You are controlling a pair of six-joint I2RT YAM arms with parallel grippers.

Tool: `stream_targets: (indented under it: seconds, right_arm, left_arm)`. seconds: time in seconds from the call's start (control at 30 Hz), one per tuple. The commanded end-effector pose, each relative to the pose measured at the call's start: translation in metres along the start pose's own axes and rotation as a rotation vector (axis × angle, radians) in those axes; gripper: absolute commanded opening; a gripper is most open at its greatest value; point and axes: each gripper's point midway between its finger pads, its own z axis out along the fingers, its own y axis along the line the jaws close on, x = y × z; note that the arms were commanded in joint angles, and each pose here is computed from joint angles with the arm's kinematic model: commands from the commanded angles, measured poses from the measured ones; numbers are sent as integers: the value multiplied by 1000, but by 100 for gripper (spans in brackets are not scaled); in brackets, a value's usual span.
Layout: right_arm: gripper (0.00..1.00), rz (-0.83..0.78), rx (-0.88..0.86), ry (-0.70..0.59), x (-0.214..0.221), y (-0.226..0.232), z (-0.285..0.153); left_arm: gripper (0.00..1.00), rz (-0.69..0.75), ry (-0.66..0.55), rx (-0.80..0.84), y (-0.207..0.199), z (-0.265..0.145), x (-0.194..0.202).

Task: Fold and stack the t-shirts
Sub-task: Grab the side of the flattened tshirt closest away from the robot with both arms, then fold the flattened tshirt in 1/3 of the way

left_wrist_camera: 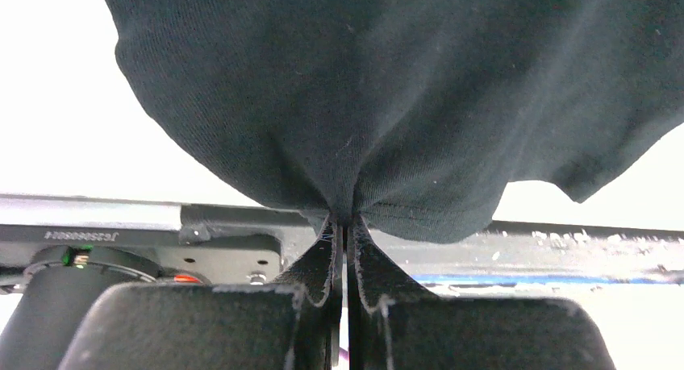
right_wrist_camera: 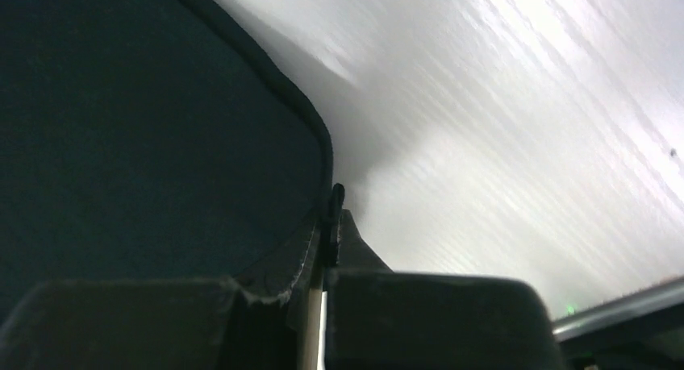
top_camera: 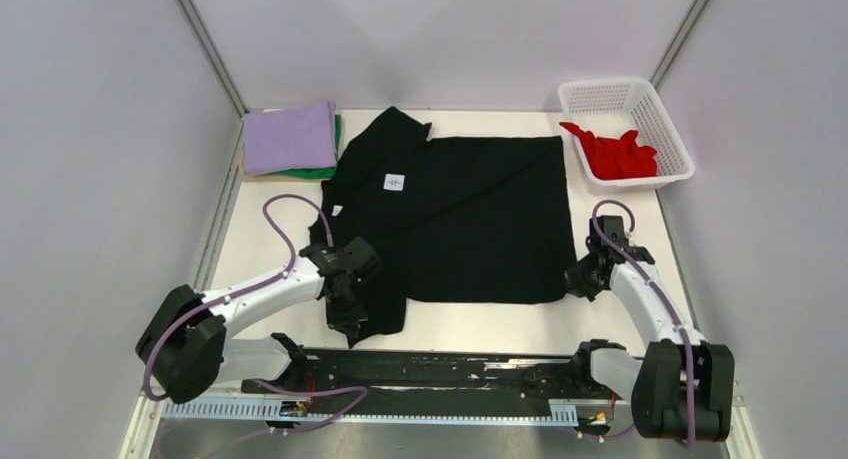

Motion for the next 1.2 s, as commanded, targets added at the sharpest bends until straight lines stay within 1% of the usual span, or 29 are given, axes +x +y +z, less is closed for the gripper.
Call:
stream_targets:
  seconds: [0.0, 0.07, 0.13, 0.17, 0.23, 0.37, 0.47, 0.57, 0.67, 0.8, 0.9, 0.97, 1.03, 1.07, 1.17]
  right_arm:
    - [0, 100, 21, 93, 23, -10, -27]
    - [0, 108, 66, 103, 26, -17, -39]
    - [0, 122, 133, 75, 25, -33, -52]
    - [0, 128, 141, 68, 25, -37, -58]
    - [0, 148, 132, 66, 28, -40, -68]
    - [0, 137, 99, 59, 30, -40, -71]
    - [0, 129, 43, 36, 23, -29, -69]
    - [0, 104, -15, -8, 10, -13, -63]
    - [0, 70, -58, -9, 2, 3, -59]
    - [0, 25, -72, -1, -5, 16, -53]
    - [0, 6, -112, -23, -15, 30, -51]
    - [0, 4, -146, -36, -22, 43, -52]
    - [0, -1, -170, -46, -30, 55, -52]
    - [0, -6, -173, -50, -34, 59, -52]
    - [0, -21, -163, -77, -47, 67, -50]
  left_arm:
    - [0, -62, 38, 56, 3, -9, 20]
    - [0, -72, 43, 56, 7, -11, 25]
    - [0, -73, 49, 52, 10, -14, 28]
    - [0, -73, 62, 46, 12, -15, 31]
    - [0, -71, 86, 42, 16, -14, 38]
    - [0, -59, 113, 82, 14, -14, 47]
    - [0, -23, 79, 126, 6, -19, 39]
    - [0, 54, 10, 196, -12, -28, 20]
    - [0, 115, -24, 271, -33, -35, 3]
    - [0, 152, -66, 355, -55, -52, -22]
    - [0, 152, -76, 375, -59, -57, -35]
    - [0, 138, -90, 417, -64, -61, -48]
    - [0, 112, -98, 468, -69, -65, -63]
    - [0, 97, -124, 494, -71, -70, -76]
    - [0, 78, -168, 503, -76, -74, -104]
